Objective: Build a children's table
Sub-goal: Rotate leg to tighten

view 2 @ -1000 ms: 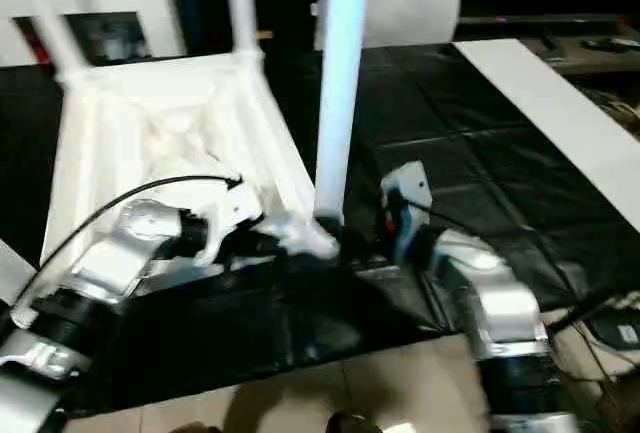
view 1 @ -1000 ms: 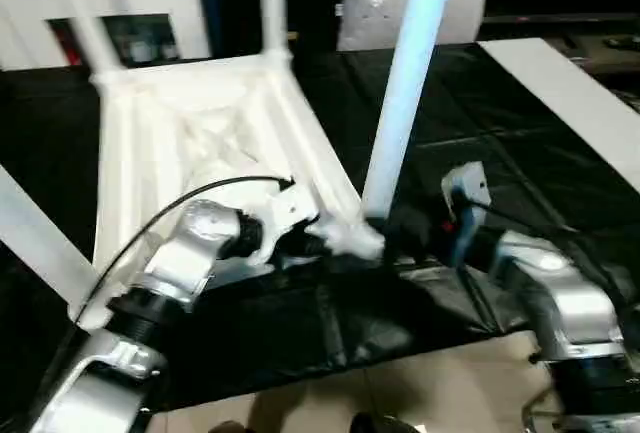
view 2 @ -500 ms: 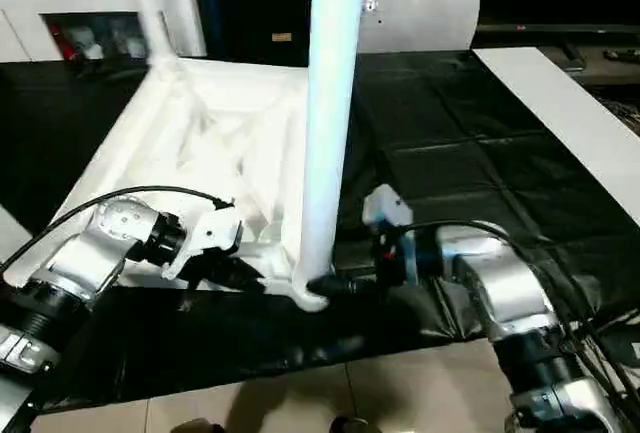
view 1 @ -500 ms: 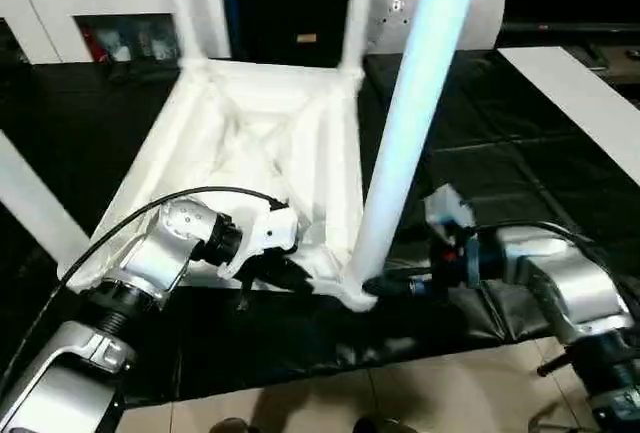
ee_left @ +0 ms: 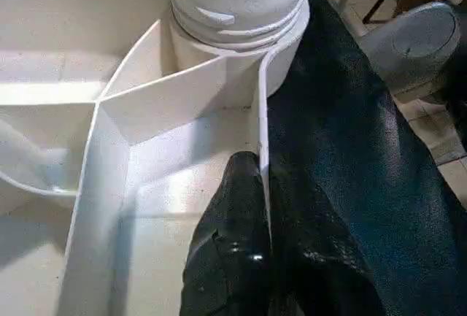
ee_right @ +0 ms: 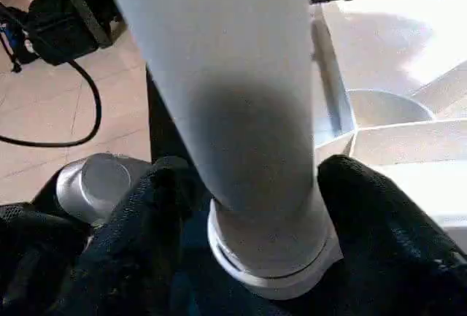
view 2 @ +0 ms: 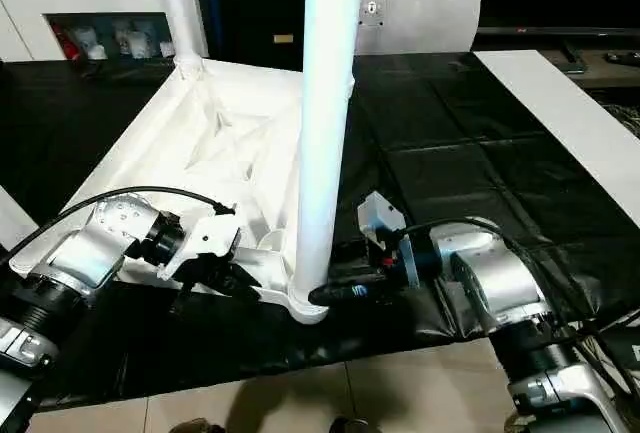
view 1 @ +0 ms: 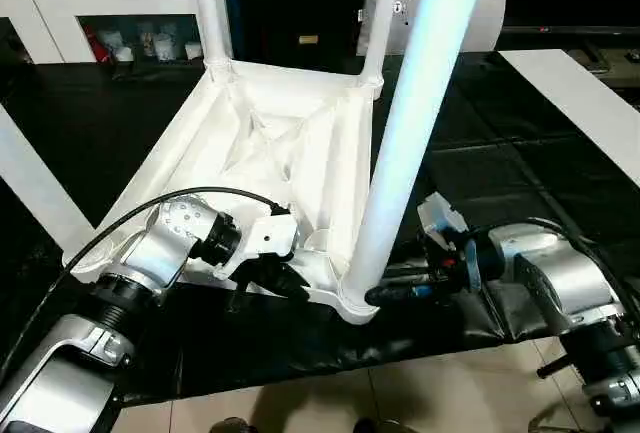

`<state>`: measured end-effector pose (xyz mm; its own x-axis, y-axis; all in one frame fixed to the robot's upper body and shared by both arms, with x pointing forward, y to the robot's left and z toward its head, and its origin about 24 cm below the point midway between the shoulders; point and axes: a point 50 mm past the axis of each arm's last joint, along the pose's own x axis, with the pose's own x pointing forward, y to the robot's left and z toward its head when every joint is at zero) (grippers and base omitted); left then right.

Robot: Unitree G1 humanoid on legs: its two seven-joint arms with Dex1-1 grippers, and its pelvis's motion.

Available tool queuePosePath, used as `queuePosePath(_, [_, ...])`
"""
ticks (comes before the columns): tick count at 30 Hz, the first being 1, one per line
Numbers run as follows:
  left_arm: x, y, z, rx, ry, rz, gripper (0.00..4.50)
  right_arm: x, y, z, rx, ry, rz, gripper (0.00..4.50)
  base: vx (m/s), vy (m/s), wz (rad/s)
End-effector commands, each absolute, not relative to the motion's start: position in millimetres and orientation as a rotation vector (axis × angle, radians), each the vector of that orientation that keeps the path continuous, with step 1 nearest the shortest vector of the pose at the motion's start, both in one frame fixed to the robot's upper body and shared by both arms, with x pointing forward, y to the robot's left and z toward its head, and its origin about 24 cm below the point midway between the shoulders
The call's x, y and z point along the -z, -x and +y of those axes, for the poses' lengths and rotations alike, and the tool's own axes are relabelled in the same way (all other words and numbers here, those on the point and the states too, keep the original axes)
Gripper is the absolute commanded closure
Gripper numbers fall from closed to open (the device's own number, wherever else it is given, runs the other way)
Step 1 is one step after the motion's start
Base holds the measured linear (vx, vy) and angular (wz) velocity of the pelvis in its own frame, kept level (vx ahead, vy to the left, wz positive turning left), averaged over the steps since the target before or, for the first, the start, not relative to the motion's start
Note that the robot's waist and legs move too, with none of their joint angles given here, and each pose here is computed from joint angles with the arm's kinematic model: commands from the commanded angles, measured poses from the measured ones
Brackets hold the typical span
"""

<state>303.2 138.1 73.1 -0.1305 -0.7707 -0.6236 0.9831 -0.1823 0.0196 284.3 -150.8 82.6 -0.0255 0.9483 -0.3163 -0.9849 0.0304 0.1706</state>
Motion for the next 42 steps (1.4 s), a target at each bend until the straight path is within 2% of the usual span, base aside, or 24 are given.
queuePosePath(1, [-80.6, -303.2, 128.6, 1.751, -0.651, 0.444, 4.5, -85.2, -286.2, -149.6, -1.562, 0.117, 0.365, 1.89, 0.0, 0.0, 0.0])
queuePosePath(8, [-79.4, -303.6, 129.6, 1.738, -0.64, 0.444, 4.5, -84.8, -285.7, -141.6, -1.567, 0.083, 0.352, 2.46, 0.0, 0.0, 0.0])
queuePosePath(14, [-80.6, -306.4, 124.5, 1.648, -0.575, 0.436, 4.5, -87.9, -281.9, -132.7, -1.507, -0.016, 0.301, 2.53, 0.0, 0.0, 0.0])
queuePosePath(17, [-82.5, -311.5, 114.4, 1.512, -0.496, 0.429, 4.5, -82.0, -285.9, -121.5, -1.333, -0.019, 0.258, 2.54, 0.0, 0.0, 0.0])
queuePosePath(24, [-85.2, -316.8, 84.9, 1.307, -0.368, 0.416, 4.5, -75.4, -300.4, -94.6, -0.963, -0.082, 0.277, 2.56, 0.0, 0.0, 0.0])
queuePosePath(26, [-86.4, -323.2, 66.5, 1.187, -0.304, 0.397, 4.5, -70.0, -309.2, -84.8, -0.772, -0.089, 0.313, 2.56, 0.0, 0.0, 0.0])
queuePosePath(27, [-86.4, -323.2, 66.5, 1.187, -0.304, 0.397, 4.5, -70.0, -309.2, -84.8, -0.772, -0.089, 0.313, 2.56, 0.0, 0.0, 0.0])
queuePosePath(29, [-89.2, -327.0, 52.9, 1.093, -0.274, 0.373, 4.5, -68.5, -313.8, -77.8, -0.648, -0.094, 0.313, 2.56, 0.0, 0.0, 0.0])
queuePosePath(31, [-89.2, -327.1, 50.4, 1.084, -0.268, 0.369, 4.5, -69.4, -314.4, -75.9, -0.629, -0.102, 0.297, 2.56, 0.0, 0.0, 0.0])
queuePosePath(32, [-89.5, -326.9, 47.8, 1.076, -0.268, 0.364, 4.5, -70.8, -314.9, -73.6, -0.608, -0.12, 0.281, 2.01, 0.0, 0.0, 0.0])
queuePosePath(33, [-89.7, -326.6, 44.8, 1.066, -0.278, 0.359, 4.5, -73.3, -315.3, -68.7, -0.6, -0.137, 0.252, 1.88, 0.0, 0.0, 0.0])
queuePosePath(37, [-89.6, -327.7, 47.9, 1.056, -0.301, 0.357, 4.5, -75.4, -316.2, -67.3, -0.589, -0.128, 0.229, 1.62, 0.0, 0.0, 0.0])
queuePosePath(38, [-89.6, -328.0, 49.1, 1.054, -0.307, 0.356, 4.5, -76.0, -316.8, -67.9, -0.585, -0.124, 0.224, 1.42, 0.0, 0.0, 0.0])
queuePosePath(42, [-87.5, -327.5, 62.6, 1.059, -0.341, 0.356, 4.5, -81.7, -316.9, -80.6, -0.594, -0.138, 0.177, 1.11, 0.0, 0.0, 0.0])
